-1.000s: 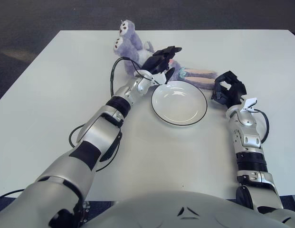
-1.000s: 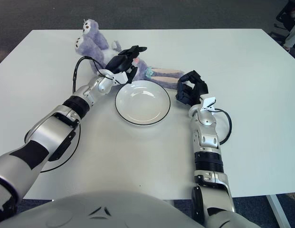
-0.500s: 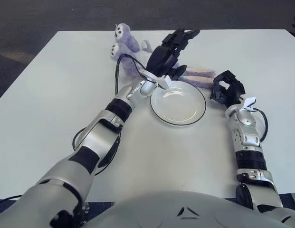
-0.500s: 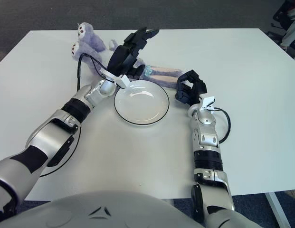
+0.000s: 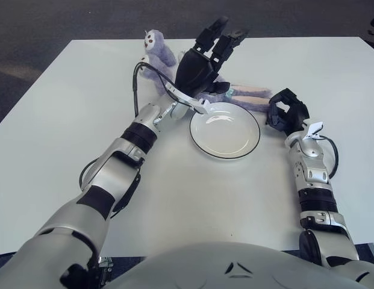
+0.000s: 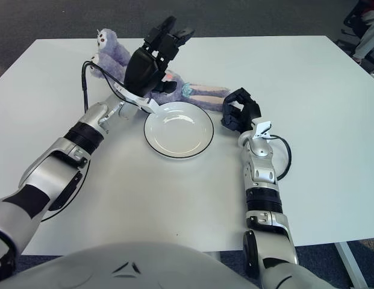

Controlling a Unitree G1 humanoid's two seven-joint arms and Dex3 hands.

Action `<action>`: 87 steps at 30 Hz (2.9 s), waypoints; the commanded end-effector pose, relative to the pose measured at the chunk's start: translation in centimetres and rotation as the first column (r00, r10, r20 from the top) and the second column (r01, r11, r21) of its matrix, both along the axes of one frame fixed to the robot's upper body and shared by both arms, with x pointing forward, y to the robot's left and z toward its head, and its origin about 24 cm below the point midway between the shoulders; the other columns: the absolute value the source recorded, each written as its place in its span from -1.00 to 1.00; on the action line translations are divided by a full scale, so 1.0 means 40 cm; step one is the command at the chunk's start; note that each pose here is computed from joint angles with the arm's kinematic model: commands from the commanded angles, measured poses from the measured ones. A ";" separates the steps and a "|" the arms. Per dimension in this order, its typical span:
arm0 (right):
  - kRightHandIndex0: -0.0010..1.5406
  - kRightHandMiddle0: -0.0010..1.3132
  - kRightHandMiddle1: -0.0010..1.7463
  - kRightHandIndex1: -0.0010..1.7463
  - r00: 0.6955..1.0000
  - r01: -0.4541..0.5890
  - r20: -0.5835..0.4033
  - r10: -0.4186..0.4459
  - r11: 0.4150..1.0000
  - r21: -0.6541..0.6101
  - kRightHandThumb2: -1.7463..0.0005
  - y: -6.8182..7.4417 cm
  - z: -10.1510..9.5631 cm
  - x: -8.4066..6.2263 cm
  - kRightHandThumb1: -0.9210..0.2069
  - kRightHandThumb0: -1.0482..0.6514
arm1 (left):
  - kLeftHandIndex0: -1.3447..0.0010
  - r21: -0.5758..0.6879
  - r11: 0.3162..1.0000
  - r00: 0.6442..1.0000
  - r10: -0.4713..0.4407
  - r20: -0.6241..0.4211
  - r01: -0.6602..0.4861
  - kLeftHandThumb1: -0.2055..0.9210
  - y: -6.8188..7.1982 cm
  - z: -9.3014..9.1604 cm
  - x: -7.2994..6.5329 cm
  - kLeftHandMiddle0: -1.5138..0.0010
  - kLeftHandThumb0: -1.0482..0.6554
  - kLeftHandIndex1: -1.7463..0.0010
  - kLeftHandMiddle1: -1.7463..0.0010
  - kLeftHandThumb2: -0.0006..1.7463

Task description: Put the doll into the plate.

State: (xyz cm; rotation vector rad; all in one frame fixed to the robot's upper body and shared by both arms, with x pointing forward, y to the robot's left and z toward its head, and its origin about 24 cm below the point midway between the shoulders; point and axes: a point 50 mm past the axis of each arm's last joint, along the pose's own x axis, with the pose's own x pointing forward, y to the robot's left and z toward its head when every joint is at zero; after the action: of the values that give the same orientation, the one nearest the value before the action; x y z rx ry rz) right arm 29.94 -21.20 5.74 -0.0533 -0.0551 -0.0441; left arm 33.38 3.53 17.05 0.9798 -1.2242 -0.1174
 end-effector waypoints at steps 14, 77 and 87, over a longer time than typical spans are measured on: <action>0.16 -0.33 1.00 1.00 0.975 0.011 -0.220 -0.017 1.000 -0.028 -0.17 -0.018 -0.115 -0.049 -0.34 -0.25 | 1.00 0.058 0.989 0.984 0.125 0.125 -0.133 1.00 0.082 0.019 -0.052 0.63 -0.79 0.15 0.86 0.37; 0.09 -0.39 1.00 1.00 0.966 0.064 0.241 0.095 0.813 -0.578 -0.10 0.054 0.290 0.067 -0.42 -0.24 | 1.00 0.192 0.940 0.943 0.308 -0.123 -0.282 1.00 0.222 -0.115 -0.026 0.68 -0.76 0.12 0.89 0.33; 0.04 -0.39 1.00 1.00 0.954 0.066 0.264 0.143 0.759 -0.648 -0.10 0.098 0.328 0.115 -0.42 -0.24 | 1.00 0.180 0.948 0.952 0.286 -0.113 -0.263 1.00 0.206 -0.123 -0.041 0.66 -0.73 0.16 0.88 0.31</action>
State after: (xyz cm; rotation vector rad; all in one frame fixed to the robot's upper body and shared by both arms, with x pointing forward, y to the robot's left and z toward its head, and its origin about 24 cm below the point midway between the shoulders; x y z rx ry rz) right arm 34.08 -17.94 18.02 -0.7263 -0.3469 0.0040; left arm 32.06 11.78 12.62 1.2557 -0.9549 -0.0615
